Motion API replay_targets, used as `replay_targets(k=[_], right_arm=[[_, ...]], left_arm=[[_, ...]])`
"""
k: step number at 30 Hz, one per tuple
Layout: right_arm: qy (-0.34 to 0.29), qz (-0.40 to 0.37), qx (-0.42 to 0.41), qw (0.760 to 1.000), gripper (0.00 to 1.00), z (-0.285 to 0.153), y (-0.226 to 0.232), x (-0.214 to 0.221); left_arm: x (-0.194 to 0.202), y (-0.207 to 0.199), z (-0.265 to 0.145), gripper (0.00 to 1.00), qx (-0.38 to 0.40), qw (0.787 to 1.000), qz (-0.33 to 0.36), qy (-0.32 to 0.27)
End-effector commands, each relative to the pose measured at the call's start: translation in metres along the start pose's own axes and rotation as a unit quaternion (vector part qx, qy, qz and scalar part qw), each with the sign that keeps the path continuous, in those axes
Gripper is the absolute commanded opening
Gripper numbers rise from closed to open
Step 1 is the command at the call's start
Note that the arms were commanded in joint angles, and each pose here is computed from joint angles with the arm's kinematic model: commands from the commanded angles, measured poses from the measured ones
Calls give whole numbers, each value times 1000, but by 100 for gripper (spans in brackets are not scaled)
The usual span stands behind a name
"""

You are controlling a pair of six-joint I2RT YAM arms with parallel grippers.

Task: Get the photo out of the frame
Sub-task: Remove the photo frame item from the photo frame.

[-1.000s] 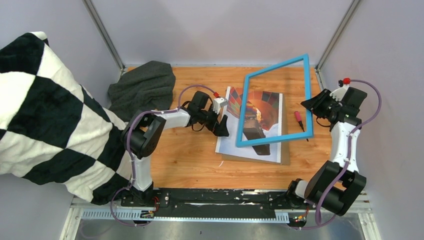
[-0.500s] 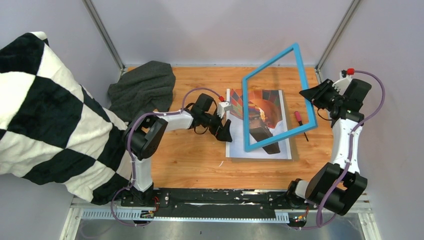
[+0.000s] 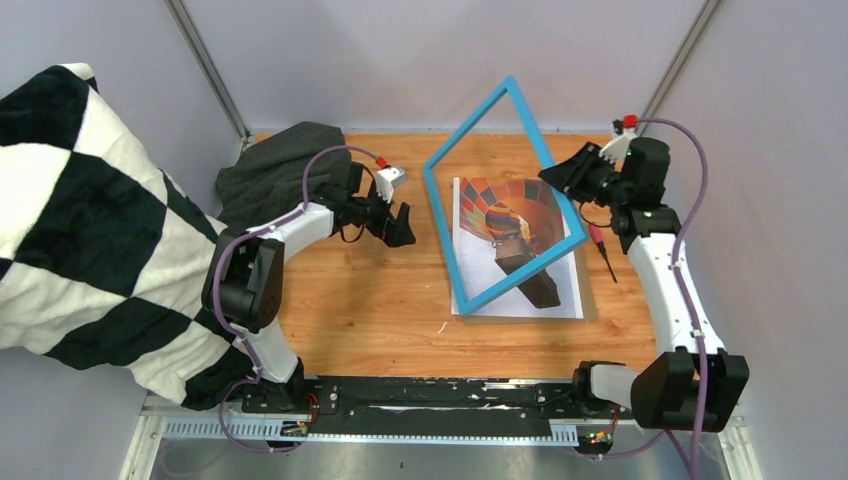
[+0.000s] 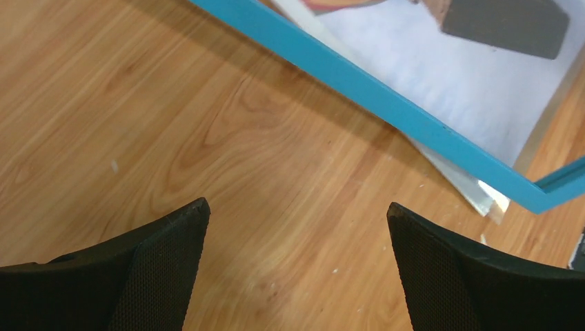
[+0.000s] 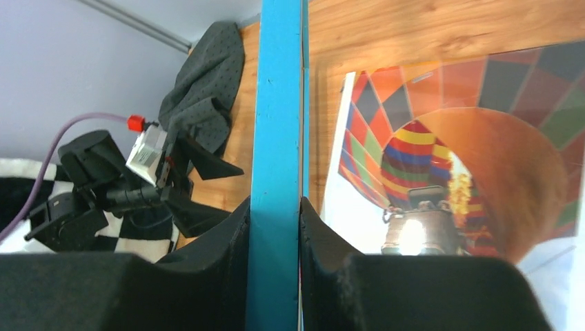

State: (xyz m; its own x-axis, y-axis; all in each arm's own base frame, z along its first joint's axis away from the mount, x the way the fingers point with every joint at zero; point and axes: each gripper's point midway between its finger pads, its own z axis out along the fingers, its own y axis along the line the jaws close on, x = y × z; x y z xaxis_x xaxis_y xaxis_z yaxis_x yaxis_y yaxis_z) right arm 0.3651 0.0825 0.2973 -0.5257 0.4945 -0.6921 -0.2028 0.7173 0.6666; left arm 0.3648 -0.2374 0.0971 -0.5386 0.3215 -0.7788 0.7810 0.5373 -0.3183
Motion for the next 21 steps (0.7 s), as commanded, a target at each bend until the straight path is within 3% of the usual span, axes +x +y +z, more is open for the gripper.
replay_targets(k=[1,21], right_arm=[[-47,-56,-7,997,0,7,43,-6],[33,-62,25,997,1,50,21,80]], left_arm=[[26,14,-18,100,-34,999,-10,37],[46,53,-23,100,-123,988,-8,88]])
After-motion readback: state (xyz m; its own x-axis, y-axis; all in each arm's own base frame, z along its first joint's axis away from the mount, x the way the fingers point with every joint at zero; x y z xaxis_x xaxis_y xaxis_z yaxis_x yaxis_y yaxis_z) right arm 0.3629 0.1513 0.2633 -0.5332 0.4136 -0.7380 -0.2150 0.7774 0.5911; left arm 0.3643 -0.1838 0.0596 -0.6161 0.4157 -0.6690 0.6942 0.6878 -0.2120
